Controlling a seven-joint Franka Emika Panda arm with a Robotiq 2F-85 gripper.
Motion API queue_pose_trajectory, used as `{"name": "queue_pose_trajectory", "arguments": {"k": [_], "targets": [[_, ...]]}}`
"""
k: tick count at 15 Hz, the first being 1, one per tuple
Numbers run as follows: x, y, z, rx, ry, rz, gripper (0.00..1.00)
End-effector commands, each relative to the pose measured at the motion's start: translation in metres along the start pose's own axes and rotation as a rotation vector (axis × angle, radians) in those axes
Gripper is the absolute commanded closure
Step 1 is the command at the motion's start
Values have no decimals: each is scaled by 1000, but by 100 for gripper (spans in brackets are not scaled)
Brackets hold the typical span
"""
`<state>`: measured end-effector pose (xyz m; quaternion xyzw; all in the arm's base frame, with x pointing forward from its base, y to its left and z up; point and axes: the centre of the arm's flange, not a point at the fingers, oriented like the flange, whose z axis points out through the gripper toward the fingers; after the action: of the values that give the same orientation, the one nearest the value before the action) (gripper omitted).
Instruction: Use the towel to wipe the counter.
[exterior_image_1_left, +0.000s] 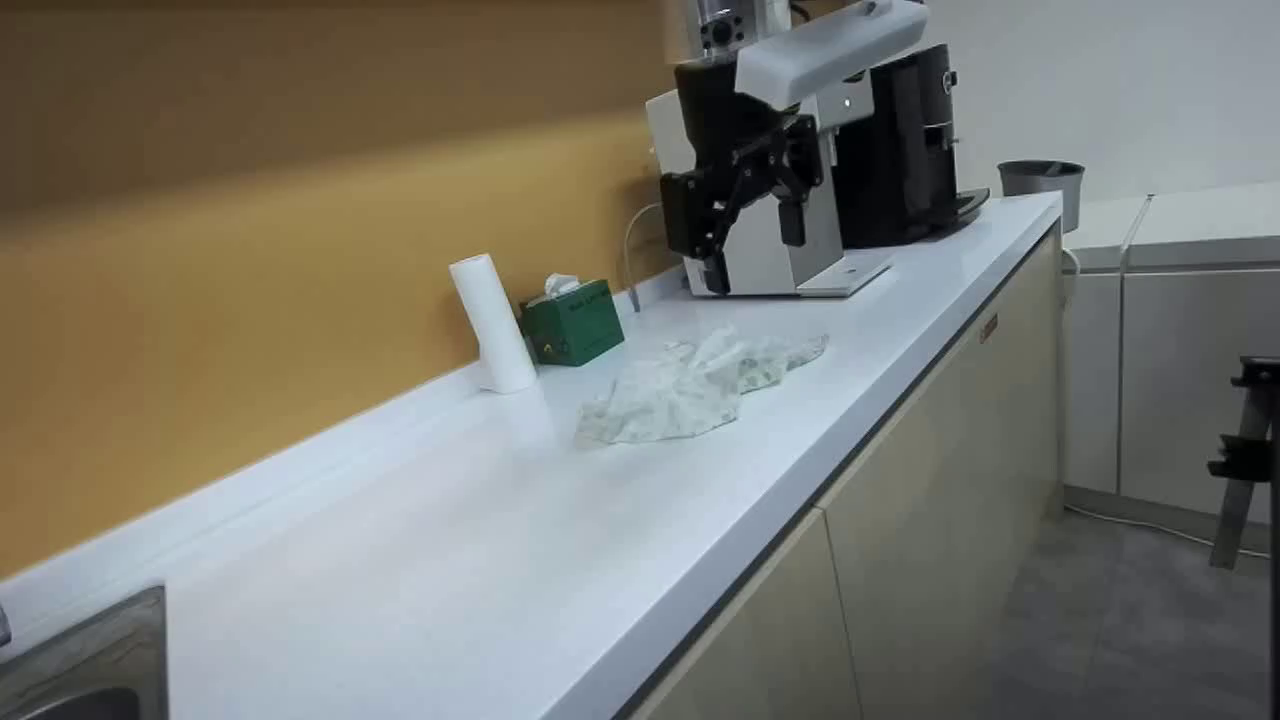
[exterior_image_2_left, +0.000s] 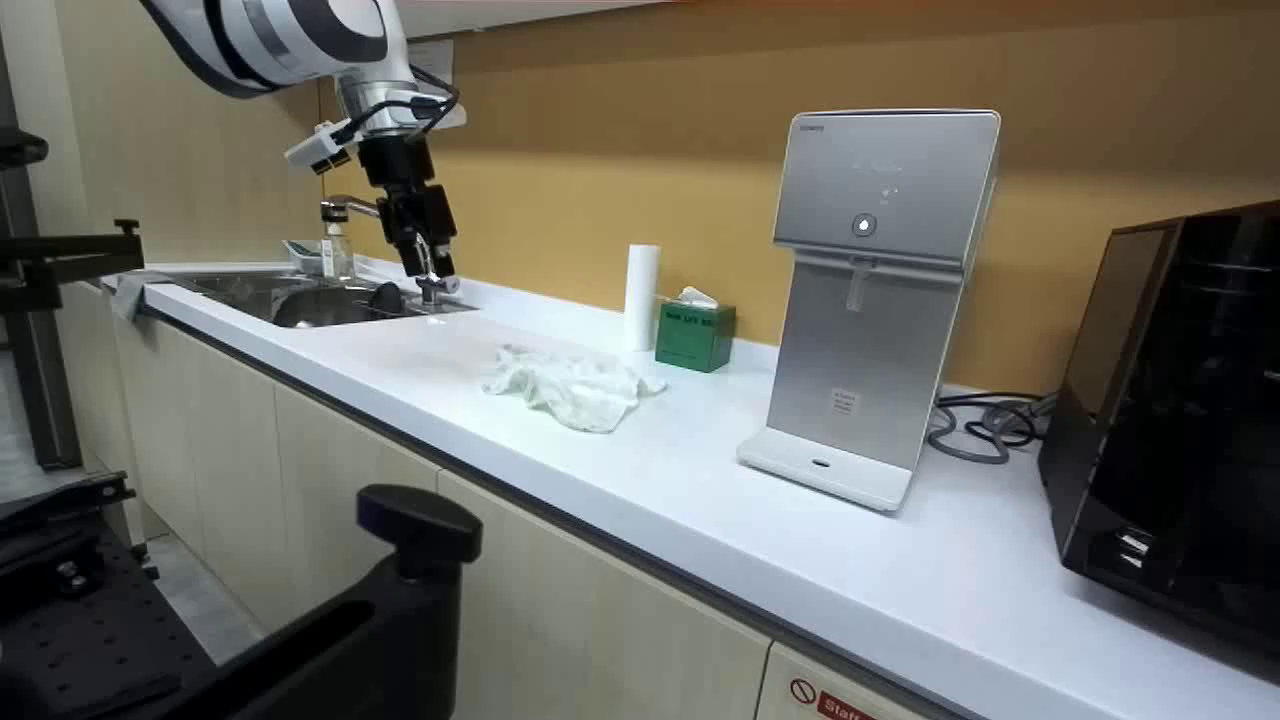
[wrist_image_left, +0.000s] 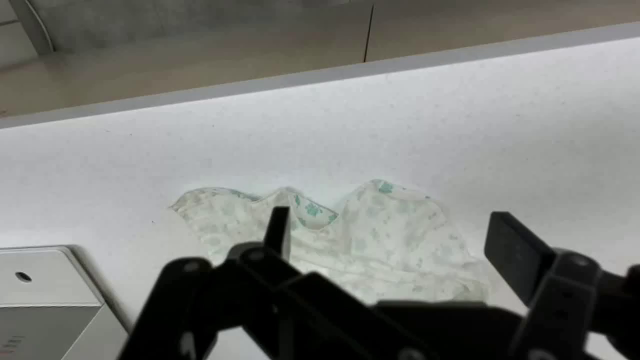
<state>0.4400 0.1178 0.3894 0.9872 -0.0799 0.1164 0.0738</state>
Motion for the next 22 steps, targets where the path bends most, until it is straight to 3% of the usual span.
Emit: {"name": "queue_pose_trajectory", "arguments": {"k": [1,12,17,22], "targets": [[0,0,0,0,0,0,0],[0,0,0,0,0,0,0],[33,14,12,-6,31,59,0],[83,25,41,90,-157,81,0]]}}
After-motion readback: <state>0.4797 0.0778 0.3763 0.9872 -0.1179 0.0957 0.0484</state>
